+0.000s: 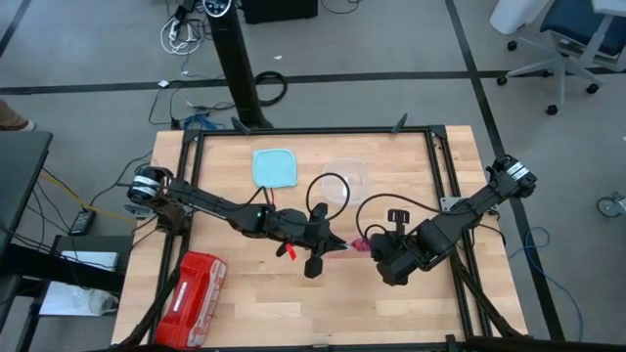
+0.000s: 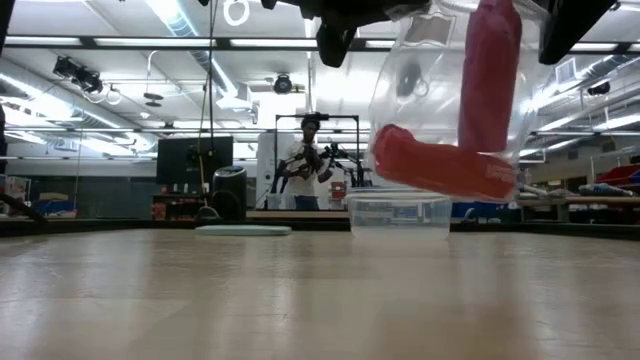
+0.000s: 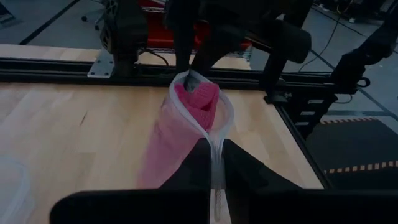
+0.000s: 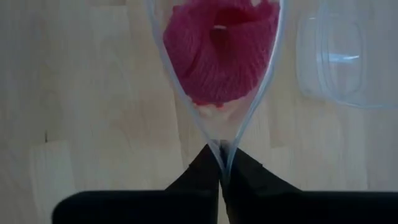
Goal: Roll bandage
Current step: Put the rolled pink bandage into the transparent zip bag
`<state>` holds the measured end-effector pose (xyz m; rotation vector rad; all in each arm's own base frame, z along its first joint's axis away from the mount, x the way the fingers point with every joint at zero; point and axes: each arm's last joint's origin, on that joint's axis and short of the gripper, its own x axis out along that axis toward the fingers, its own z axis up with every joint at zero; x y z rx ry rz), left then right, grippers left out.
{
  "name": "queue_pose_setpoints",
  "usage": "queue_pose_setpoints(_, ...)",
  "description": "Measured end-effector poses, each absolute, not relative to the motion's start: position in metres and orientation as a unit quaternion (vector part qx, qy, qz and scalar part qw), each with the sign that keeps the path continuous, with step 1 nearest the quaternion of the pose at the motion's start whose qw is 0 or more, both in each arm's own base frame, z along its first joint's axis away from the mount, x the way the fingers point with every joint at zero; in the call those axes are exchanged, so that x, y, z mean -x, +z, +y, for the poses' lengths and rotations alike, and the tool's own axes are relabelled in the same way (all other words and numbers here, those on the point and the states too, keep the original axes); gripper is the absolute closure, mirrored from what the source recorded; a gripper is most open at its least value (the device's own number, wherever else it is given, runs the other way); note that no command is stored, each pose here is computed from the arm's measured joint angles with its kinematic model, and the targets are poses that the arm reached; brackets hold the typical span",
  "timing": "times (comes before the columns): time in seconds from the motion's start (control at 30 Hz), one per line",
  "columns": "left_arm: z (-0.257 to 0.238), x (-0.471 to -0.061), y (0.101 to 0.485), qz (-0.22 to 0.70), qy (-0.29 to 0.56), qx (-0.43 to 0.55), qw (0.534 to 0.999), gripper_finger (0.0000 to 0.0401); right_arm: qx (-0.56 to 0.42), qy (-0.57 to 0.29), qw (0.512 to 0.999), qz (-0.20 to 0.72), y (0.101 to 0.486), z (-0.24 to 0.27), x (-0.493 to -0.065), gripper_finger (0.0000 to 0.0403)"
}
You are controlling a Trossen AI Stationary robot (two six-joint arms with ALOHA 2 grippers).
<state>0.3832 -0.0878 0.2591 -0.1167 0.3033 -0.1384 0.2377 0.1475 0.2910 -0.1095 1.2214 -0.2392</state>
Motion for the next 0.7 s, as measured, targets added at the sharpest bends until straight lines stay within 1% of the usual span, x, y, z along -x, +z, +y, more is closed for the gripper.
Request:
queue_pose_setpoints(0.1,-0.088,-0.383,0.259,0.15,-0.075,0.048,0.985,0.0371,0.054,-0.111,0.811,0.571,0.292,0.147,-0.237,0.0385)
queue_pose_setpoints(0.2,-0.09,-0.383,0.259,0.149,-0.081,0.026,0.985,0.0348,0.061,-0.105,0.811,0.573,0.293,0.146,-0.236,0.0398)
queue_pose_setpoints(0.3,-0.091,-0.382,0.26,0.146,-0.084,0.005,0.986,0.0305,0.059,-0.1,0.81,0.574,0.295,0.145,-0.234,0.0399)
queue_pose_setpoints(0.43,-0.089,-0.382,0.261,0.143,-0.063,-0.007,0.988,0.0241,0.056,-0.098,0.808,0.578,0.297,0.144,-0.232,0.0401)
queue_pose_setpoints(0.53,-0.088,-0.383,0.263,0.137,-0.051,-0.007,0.989,0.0204,0.055,-0.1,0.807,0.58,0.297,0.142,-0.232,0.0401)
queue_pose_setpoints(0.6,-0.088,-0.387,0.269,0.135,-0.038,-0.001,0.99,0.0192,0.052,-0.098,0.807,0.58,0.297,0.14,-0.235,0.0401)
queue_pose_setpoints(0.7,-0.084,-0.392,0.275,0.154,-0.016,0.011,0.988,0.0189,0.051,-0.093,0.804,0.585,0.296,0.135,-0.24,0.0402)
